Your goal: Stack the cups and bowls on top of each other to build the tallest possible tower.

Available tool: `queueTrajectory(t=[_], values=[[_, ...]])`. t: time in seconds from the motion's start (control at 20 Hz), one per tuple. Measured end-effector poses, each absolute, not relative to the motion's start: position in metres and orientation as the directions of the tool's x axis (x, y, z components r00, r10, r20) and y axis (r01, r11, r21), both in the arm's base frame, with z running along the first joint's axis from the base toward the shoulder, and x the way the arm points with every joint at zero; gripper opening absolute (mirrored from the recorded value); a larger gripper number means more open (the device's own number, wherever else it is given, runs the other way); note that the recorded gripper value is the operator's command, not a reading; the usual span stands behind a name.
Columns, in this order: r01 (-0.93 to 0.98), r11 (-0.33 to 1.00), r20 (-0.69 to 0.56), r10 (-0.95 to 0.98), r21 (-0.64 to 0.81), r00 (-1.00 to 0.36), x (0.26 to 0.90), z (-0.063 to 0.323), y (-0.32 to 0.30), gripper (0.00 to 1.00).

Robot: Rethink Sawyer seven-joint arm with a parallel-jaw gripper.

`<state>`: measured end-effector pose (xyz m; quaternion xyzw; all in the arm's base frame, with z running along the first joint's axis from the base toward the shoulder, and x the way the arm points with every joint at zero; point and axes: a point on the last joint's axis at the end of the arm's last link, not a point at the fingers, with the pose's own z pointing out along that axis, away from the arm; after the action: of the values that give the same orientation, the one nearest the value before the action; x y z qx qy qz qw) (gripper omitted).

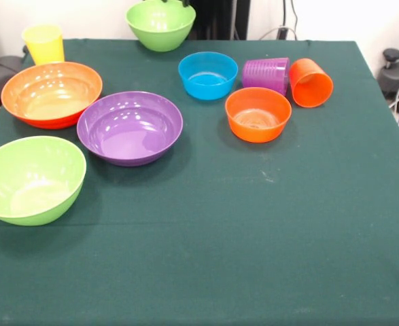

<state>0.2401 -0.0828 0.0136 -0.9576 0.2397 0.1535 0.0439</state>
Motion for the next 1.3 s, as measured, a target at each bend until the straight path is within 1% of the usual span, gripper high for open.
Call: queueTrajectory(t=[0.4,0.55,0.95,1.3], values=[[-0.453,-0.891,-0.396,-0.418,0.005,0.817,0.257,0.001,-0.074,1.00],[-0.442,-0.897,-0.407,-0.407,0.010,0.818,0.263,-0.003,-0.070,1.00],[-0.431,-0.902,-0.390,-0.406,0.026,0.826,0.290,-0.016,-0.045,1.00],[-0.449,-0.892,-0.390,-0.432,0.050,0.813,0.306,-0.031,-0.010,1.00]])
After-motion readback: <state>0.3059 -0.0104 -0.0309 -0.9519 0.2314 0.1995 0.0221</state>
